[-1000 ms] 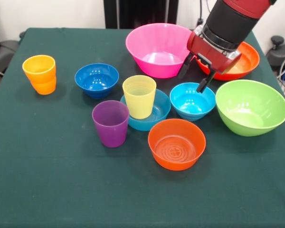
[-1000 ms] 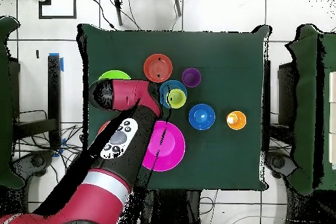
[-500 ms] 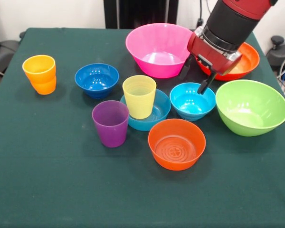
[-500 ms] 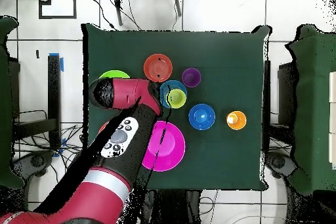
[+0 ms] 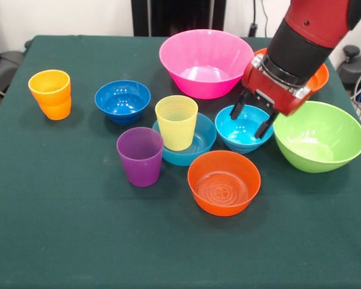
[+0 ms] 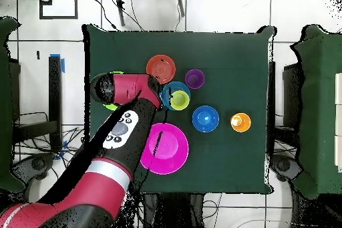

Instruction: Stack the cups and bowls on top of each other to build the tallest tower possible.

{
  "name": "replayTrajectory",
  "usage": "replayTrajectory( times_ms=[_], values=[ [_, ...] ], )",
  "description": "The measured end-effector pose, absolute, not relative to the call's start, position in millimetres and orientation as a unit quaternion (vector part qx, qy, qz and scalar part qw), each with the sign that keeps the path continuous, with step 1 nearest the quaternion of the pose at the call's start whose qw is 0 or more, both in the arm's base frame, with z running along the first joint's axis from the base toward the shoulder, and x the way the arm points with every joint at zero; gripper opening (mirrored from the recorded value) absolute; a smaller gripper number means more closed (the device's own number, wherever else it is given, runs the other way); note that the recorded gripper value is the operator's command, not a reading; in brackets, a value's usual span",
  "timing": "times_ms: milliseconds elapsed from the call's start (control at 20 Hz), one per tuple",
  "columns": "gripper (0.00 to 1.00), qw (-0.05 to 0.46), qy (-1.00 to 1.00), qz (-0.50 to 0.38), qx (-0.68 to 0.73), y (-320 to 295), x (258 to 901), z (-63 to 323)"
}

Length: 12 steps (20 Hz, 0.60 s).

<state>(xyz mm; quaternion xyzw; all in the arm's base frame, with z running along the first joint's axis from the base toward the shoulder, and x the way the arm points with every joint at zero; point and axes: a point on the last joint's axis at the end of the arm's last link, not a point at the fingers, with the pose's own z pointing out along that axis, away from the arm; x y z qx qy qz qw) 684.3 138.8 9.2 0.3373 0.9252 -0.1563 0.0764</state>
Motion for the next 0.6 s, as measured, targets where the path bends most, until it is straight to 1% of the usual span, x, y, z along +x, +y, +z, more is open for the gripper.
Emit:
replayTrajectory(
  times_ms=[600],
  values=[
    [1.00, 0.079, 0.926, -0.159, 0.334, 143.4, 694.3, -16.7]
  ],
)
